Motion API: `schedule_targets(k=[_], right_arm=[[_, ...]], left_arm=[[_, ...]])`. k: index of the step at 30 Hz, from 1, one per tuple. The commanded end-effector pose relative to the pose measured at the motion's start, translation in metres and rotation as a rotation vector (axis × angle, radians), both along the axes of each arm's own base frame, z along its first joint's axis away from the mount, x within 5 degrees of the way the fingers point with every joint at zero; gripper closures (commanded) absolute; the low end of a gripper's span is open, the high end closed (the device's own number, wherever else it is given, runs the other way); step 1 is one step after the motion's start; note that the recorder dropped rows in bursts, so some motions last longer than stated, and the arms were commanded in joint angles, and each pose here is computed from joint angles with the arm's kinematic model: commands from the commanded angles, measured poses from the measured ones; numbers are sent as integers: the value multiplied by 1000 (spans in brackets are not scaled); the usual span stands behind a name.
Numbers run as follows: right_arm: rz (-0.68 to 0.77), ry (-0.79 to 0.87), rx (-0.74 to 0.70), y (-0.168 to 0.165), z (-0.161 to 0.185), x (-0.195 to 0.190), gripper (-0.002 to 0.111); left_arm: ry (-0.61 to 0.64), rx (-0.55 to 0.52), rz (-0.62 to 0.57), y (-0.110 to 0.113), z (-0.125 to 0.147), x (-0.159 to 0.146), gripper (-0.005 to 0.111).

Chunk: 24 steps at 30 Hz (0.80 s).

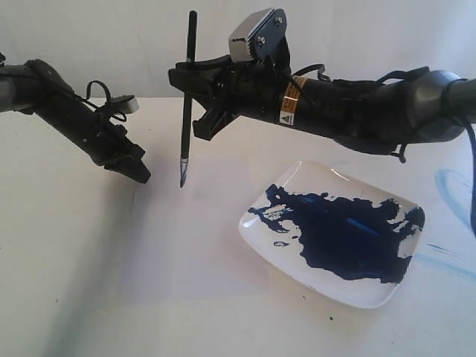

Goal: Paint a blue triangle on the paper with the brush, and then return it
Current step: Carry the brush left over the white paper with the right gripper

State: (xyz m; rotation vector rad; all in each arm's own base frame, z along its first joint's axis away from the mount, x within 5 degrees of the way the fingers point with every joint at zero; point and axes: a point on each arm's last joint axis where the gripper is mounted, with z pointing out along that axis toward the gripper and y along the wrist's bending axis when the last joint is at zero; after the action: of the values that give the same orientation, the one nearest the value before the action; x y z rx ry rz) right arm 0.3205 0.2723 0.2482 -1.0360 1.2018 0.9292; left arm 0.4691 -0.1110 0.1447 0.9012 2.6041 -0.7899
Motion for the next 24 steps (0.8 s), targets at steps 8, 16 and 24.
schedule_targets(k=[8,16,24], right_arm=[[3,-73,-10,5,-7,4,108],[0,-58,-10,9,-16,11,108],[-24,-81,4,9,-15,14,108]], left_arm=[[13,-13,11,-2,-5,1,107],[19,-13,8,-2,-5,1,107],[17,-13,9,-2,-5,1,107]])
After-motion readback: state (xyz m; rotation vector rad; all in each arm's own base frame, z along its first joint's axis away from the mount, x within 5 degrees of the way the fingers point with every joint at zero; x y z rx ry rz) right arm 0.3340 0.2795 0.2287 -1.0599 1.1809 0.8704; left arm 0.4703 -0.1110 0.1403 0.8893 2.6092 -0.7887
